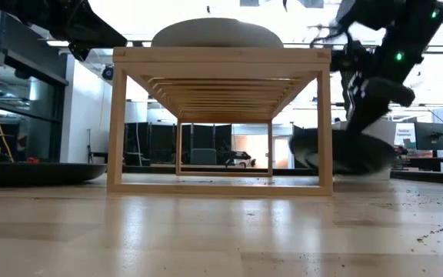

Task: Place and stack plates onto a shelf
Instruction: Stack dark blue plate on top of the white plate on the shelf

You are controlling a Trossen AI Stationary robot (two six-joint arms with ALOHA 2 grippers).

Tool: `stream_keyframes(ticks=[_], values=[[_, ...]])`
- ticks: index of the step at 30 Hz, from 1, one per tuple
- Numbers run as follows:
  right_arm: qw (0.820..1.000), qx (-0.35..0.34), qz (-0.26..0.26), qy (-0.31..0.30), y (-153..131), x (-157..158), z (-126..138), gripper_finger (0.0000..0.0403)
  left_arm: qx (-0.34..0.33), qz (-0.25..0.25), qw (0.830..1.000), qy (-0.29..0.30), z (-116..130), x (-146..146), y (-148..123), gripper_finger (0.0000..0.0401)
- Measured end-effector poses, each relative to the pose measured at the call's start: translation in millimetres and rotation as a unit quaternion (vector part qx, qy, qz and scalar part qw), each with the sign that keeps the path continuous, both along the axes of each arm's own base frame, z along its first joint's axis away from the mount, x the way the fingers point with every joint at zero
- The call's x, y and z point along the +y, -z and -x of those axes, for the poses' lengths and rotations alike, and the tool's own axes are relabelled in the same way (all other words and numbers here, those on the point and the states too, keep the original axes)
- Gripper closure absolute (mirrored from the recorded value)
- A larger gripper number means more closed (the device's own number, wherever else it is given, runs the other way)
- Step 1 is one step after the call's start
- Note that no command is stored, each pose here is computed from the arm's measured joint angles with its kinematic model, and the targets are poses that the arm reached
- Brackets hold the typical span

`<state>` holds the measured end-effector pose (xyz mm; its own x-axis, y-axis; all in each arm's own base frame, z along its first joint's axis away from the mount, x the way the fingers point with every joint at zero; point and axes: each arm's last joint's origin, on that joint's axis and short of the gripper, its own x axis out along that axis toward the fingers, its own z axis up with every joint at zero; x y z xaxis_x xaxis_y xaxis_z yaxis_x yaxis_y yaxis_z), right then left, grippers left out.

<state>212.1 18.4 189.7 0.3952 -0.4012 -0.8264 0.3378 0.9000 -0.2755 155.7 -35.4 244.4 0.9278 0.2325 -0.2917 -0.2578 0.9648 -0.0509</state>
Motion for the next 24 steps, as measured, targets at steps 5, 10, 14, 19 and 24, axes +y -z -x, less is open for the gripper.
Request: stream_keyframes(ticks=[5, 10, 14, 19, 24], values=[[0.998, -0.028, 0.055, -0.003, -21, 13, -5, 0.0403, 0.0, 0.0, 1.0, 0.0, 0, 0, 0, 0.0401], [0.995, -0.046, 0.085, 0.012, -36, 23, -5, 0.0403, -0.001, 0.002, 1.0, -0.001, 0, 0, 0, 0.0401], [0.991, -0.057, 0.119, 0.033, -45, 27, -2, 0.0403, -0.002, 0.008, 1.0, -0.003, 0, 0, 0, 0.0401], [0.986, -0.077, 0.141, 0.047, -53, 32, 0, 0.0403, -0.002, 0.008, 1.0, -0.003, 0, 0, 0, 0.0401], [0.981, -0.093, 0.161, 0.045, -58, 35, -1, 0.0403, -0.002, 0.008, 1.0, -0.003, 0, 0, 0, 0.0401]])
